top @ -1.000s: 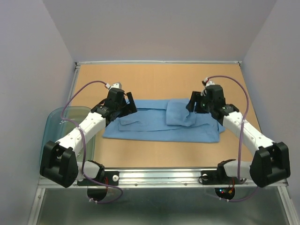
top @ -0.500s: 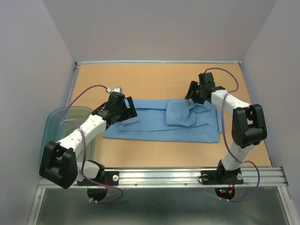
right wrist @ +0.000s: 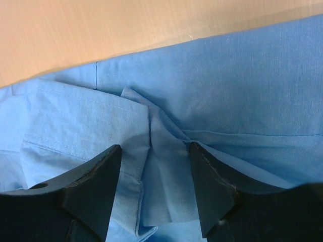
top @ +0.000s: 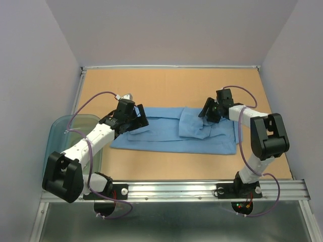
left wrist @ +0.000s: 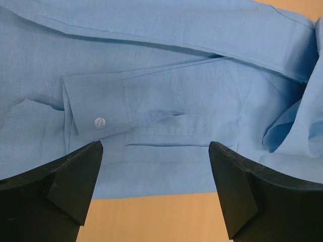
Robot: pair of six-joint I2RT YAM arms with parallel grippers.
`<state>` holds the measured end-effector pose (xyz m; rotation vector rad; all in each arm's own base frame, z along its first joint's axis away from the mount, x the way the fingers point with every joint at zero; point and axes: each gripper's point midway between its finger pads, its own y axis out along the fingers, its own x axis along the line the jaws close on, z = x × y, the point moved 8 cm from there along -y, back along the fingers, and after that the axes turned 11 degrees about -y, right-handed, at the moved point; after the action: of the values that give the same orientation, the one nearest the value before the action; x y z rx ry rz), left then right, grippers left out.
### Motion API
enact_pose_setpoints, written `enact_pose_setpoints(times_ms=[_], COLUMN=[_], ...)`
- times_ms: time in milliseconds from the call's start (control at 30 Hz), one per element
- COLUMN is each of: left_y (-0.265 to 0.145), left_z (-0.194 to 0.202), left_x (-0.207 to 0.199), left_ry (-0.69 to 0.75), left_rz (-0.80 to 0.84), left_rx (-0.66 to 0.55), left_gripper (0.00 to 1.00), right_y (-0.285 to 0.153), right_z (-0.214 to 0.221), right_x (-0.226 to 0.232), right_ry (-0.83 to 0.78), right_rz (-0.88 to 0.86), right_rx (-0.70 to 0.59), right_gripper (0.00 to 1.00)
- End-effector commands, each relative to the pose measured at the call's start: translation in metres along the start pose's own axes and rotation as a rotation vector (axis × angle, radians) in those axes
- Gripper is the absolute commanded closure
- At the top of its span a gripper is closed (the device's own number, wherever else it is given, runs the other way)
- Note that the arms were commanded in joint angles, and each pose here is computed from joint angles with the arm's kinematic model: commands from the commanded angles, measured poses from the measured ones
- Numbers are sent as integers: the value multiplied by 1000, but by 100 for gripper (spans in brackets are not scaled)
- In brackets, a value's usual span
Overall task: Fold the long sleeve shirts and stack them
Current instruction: Fold the shirt
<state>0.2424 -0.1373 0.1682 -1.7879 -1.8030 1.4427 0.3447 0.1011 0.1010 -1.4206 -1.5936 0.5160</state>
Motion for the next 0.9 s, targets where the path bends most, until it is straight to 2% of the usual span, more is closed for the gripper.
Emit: enact_pose_setpoints(times_ms=[0,433,667,867], left_y=[2,4,1,2], left_z=[2,4,2,4], left_x=[-2,-1,-2,0], left_ry=[2,5,6,8], left_rz=[14,9,10,-3], left_rx=[-7,6,-5,-1], left_gripper=[2,2,2,2], right_y=[-8,-26,-6,8], right_z=[3,-43,-53,-58], right_x=[-1,19,16,19], right_ry=[-35,-135,-130,-150], right_rz=[-44,-97,-56,-93], right_rx=[-12,-168,-167,-156], right_gripper=[38,46,50,55])
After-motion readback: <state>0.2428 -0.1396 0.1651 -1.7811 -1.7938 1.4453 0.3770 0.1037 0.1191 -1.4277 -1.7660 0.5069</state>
